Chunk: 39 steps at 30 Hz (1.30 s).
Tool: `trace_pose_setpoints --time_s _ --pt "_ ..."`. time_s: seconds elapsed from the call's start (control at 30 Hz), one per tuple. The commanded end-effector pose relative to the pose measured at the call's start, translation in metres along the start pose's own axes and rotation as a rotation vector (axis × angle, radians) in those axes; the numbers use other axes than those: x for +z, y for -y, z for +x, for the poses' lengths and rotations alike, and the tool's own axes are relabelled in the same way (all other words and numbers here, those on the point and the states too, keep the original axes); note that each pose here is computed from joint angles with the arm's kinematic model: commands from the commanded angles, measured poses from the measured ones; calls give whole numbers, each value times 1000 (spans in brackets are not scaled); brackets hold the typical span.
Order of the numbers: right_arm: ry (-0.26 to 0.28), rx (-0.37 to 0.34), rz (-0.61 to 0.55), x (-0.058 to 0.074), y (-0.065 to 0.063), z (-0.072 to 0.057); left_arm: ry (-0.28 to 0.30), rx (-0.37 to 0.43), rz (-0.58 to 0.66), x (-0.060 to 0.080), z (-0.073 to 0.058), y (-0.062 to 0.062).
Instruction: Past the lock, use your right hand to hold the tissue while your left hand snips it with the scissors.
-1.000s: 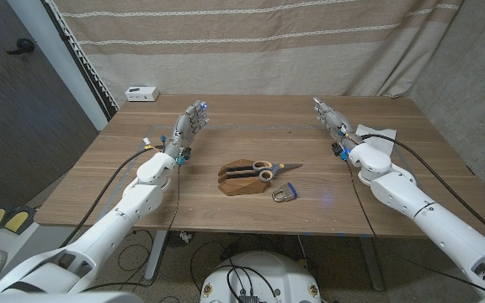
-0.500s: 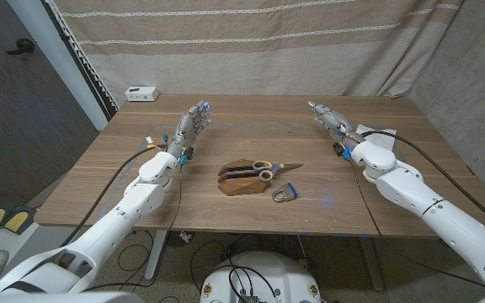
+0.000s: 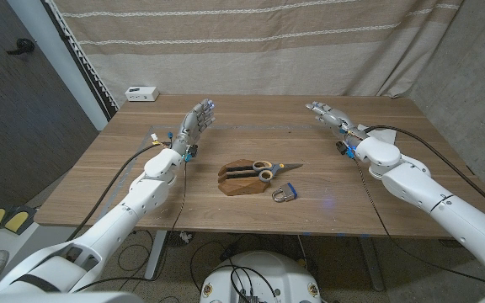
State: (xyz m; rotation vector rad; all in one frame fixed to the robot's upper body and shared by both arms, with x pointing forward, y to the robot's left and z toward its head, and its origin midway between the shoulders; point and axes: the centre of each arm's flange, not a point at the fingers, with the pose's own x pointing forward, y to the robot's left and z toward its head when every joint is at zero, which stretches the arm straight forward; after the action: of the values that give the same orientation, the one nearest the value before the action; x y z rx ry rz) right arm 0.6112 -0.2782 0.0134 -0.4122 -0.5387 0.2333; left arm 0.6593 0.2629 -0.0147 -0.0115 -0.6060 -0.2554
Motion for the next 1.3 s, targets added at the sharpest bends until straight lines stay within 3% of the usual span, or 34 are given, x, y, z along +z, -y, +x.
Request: trace_pose_setpoints --time_s 0.03,0.63,1.3 --pt "27 34 6 2 3 -4 -2 28 3 4 -1 10" --pt "21 56 -99 15 7 -18 0 47 3 10 -11 10" --pt "3 72 -190 27 4 -31 -1 25 -12 9 -11 9"
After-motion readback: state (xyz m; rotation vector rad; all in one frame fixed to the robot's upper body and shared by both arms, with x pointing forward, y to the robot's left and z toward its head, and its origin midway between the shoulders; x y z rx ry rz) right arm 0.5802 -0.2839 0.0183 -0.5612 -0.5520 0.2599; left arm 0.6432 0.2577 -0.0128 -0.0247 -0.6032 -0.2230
